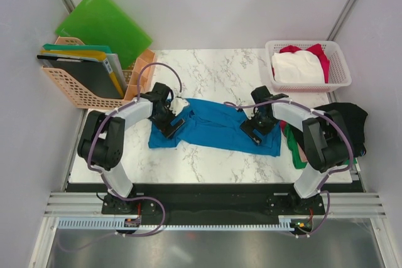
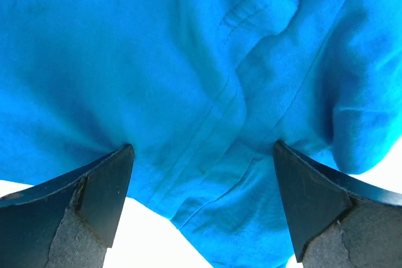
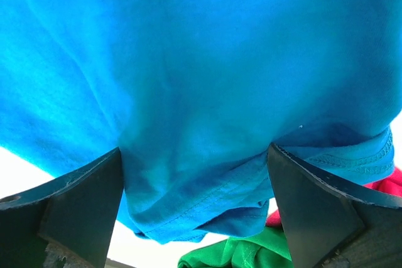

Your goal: Fold and stack the t-shirts

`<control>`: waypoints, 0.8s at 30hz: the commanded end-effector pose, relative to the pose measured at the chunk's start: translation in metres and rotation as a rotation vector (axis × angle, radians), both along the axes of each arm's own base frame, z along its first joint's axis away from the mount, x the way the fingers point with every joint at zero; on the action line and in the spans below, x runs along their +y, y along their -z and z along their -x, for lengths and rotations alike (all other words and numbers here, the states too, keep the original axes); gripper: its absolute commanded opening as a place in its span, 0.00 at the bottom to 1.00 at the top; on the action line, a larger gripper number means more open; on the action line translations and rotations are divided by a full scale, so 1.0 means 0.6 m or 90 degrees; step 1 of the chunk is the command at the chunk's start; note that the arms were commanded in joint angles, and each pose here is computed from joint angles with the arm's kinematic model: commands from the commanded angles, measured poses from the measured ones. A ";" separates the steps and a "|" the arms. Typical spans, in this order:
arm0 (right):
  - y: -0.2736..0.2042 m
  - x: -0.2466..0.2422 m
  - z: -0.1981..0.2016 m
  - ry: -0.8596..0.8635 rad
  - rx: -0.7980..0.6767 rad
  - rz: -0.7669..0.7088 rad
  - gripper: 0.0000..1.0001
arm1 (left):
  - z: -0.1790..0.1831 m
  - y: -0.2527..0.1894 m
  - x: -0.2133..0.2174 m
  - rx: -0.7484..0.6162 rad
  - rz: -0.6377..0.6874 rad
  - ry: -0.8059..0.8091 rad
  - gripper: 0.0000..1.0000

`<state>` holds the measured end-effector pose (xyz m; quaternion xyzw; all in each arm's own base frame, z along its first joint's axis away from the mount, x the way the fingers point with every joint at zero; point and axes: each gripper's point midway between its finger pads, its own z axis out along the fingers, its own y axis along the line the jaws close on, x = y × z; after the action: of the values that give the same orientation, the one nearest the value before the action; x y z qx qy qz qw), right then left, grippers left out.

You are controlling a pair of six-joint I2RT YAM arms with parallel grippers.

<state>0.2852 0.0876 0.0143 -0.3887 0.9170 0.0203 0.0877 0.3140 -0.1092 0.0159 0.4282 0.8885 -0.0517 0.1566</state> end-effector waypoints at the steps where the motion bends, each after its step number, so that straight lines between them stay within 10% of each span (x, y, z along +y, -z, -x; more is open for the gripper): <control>1: 0.026 -0.007 0.071 -0.028 0.085 -0.013 0.98 | -0.016 0.036 0.008 0.018 -0.020 -0.005 1.00; 24: 0.043 0.096 0.194 -0.301 0.239 -0.073 0.98 | -0.225 0.008 -0.057 -0.036 -0.007 -0.026 1.00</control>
<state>0.2124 0.1139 0.0143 -0.5579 0.8289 0.0384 -0.0134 0.4365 -0.1491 0.0220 0.4243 0.8840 -0.0510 0.1896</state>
